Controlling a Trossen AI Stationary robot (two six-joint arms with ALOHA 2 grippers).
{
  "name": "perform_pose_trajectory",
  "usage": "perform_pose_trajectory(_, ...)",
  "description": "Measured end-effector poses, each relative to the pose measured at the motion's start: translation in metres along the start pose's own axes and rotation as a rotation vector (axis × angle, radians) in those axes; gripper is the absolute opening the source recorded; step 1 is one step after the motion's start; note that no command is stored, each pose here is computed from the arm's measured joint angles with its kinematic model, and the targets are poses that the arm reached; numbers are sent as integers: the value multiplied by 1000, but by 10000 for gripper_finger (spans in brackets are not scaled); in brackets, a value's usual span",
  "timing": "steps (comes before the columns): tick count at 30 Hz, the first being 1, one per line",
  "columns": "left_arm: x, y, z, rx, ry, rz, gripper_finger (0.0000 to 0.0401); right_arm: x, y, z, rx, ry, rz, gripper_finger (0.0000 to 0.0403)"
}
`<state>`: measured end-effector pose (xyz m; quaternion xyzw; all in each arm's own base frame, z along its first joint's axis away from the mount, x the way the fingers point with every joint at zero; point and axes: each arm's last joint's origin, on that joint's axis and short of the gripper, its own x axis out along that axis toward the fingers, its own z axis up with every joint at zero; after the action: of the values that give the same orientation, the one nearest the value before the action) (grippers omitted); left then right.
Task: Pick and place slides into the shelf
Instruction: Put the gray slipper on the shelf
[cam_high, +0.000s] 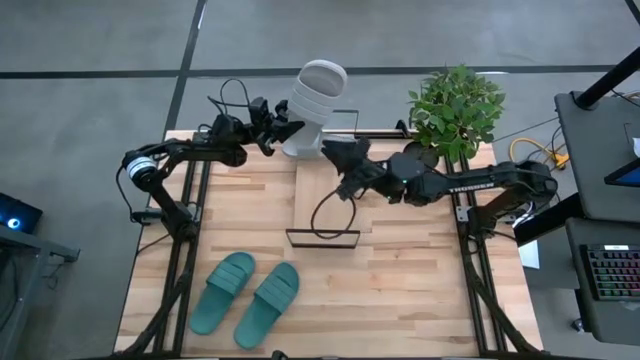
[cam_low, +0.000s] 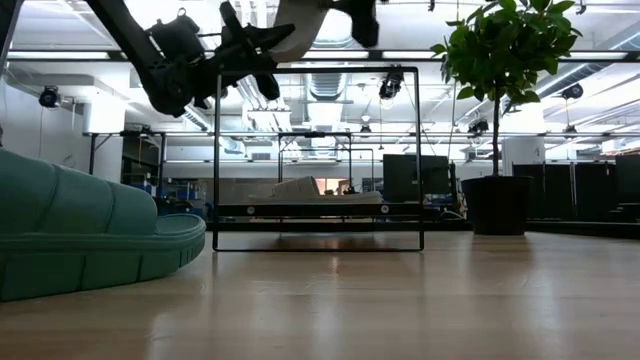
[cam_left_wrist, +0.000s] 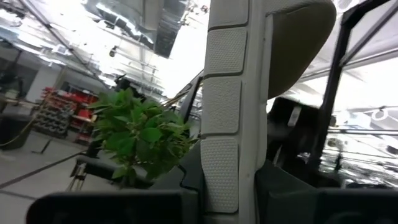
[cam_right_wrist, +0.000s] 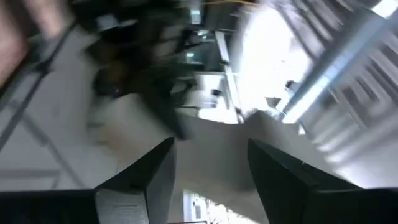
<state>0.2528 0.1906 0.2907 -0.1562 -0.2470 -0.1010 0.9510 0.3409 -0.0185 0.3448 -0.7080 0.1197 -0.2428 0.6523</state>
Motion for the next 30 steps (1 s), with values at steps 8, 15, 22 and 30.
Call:
perform_pose_trajectory(8,1,2,-1,33,-73,93,36,9,-21,-2,59,-5,-92,187)
perform_pose_trajectory(15,13,-8,-10,115,-125,133,36,33,-20,-7,-61,49,-95,180)
perform_pose_trajectory(22,14,-8,-14,165,-161,203,36,56,-27,-10,-46,163,-113,177)
perform_pose_trajectory(30,16,-9,-20,146,-153,209,36,72,-37,-12,-29,208,-144,167)
